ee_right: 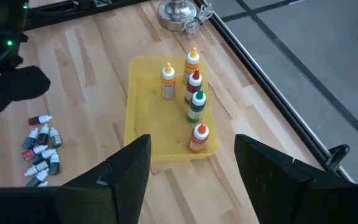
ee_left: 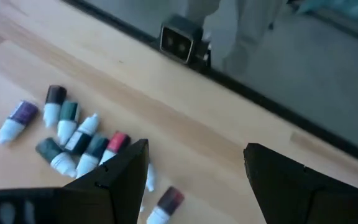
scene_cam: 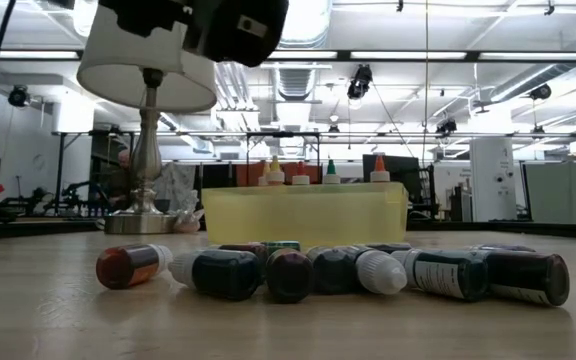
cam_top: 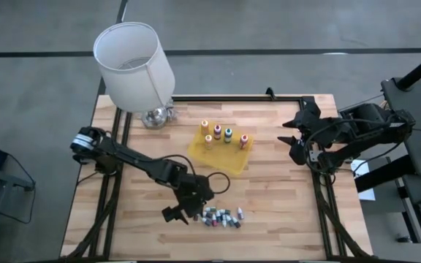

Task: Pick & Place food coloring
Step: Put the small orange food coloring bottle into the yellow bin

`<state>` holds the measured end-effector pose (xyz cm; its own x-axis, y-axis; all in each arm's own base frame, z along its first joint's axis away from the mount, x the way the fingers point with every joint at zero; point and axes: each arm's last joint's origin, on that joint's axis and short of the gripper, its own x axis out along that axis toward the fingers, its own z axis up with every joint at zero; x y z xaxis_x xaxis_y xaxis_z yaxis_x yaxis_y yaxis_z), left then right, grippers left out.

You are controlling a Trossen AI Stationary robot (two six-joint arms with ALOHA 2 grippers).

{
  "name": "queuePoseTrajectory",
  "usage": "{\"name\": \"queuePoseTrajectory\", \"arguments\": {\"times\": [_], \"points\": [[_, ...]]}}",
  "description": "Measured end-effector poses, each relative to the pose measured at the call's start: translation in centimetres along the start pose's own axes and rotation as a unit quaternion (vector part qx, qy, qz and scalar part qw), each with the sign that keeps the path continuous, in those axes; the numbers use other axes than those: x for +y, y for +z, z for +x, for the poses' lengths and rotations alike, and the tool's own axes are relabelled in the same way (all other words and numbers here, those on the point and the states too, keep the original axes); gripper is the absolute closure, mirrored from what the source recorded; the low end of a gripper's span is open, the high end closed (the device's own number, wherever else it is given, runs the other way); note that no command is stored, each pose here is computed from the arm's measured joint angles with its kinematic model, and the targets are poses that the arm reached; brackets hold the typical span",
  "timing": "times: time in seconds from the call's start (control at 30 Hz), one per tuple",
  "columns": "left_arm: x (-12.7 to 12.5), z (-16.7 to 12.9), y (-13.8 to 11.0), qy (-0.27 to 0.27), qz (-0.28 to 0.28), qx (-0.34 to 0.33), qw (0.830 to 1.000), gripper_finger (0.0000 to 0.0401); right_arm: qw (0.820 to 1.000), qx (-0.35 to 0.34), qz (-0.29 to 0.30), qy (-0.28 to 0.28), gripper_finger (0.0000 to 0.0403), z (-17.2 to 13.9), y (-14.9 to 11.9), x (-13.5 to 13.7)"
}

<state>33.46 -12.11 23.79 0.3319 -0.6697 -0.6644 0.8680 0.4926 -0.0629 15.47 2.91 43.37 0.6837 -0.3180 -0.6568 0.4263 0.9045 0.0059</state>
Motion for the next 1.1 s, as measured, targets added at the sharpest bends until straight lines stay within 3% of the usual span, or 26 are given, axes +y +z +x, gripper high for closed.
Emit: {"name": "queuePoseTrajectory", "arguments": {"times": [0.5, 0.87, 1.1], "points": [[2.8, 1.5, -3.2, -0.001, -0.082, 0.024, 0.996, 0.0165, 0.999, 0.032, -0.012, 0.012, 0.0179, 1.1, -0.8, 0.4], [2.6, 1.9, -4.2, -0.008, -0.231, 0.062, 0.971, 0.0165, 0.999, 0.032, -0.014, 0.012, 0.0179, 1.1, -0.8, 0.4], [2.4, 1.7, -4.6, -0.012, -0.258, 0.081, 0.963, 0.0165, 0.999, 0.032, -0.014, 0.012, 0.0179, 1.1, -0.8, 0.4]]}}
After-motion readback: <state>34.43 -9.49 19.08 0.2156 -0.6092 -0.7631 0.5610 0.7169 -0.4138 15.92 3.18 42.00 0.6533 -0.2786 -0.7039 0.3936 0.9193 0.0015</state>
